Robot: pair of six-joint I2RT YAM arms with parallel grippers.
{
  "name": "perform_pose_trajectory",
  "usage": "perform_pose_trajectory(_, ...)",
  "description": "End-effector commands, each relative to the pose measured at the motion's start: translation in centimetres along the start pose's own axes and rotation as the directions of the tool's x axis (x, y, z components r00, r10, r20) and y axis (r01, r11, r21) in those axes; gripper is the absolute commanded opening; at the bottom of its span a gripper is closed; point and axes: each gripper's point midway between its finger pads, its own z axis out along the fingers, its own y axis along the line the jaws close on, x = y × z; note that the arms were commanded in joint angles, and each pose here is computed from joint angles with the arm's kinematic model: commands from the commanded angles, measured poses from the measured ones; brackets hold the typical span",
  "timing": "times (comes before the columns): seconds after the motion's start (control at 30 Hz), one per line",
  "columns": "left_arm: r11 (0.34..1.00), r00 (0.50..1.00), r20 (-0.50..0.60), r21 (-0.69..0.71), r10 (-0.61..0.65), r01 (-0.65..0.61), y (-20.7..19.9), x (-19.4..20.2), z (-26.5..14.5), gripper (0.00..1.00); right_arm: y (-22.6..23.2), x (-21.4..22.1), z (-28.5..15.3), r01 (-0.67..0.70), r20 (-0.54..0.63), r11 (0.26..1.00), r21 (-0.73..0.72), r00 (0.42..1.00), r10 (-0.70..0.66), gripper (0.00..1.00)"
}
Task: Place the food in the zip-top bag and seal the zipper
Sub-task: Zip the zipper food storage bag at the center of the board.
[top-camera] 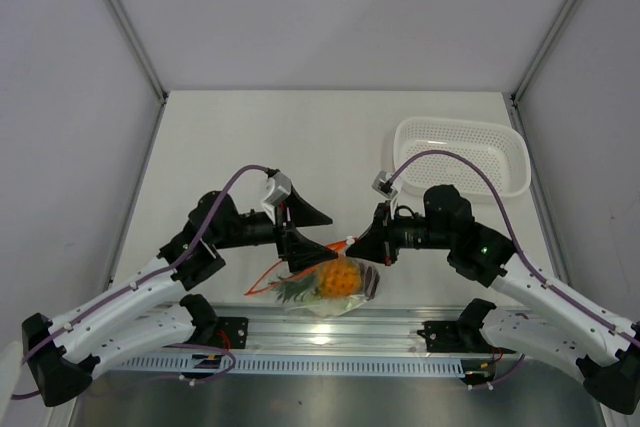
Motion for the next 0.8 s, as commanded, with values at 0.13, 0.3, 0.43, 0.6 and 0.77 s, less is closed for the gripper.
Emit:
perform_pose_trajectory(0.13,0.998,0.995,0.086,0.046,0.05,-0.054,-0.5,-2.6,0.9,0.81,1.1,-1.9,0.5,-0.003,0.058,1.0,-0.021,0.998,0.004,0.0)
perform_pose_trajectory(0.3,0.997,0.997,0.072,0.063,0.032,-0.036,-0.4,-2.3,1.5,0.77,1.6,-2.1,0.6,0.004,0.059,1.0,-0.031,0.998,-0.002,0.0)
perform_pose_trajectory(0.43,0.997,0.998,0.056,0.059,0.038,-0.041,0.1,-2.1,1.9,0.7,1.8,-2.2,0.7,-0.002,0.057,0.999,-0.034,0.998,0.004,0.0)
perform_pose_trajectory(0.6,0.998,0.999,0.036,0.056,0.04,-0.042,0.6,-1.4,2.3,0.64,2.2,-2.4,0.6,0.002,0.06,0.999,-0.042,0.998,0.001,0.0)
perform_pose_trajectory(0.77,0.996,0.999,0.015,0.085,0.03,-0.031,0.3,-0.8,2.4,0.56,2.2,-2.4,0.5,0.001,0.061,0.999,-0.037,0.998,0.001,0.0)
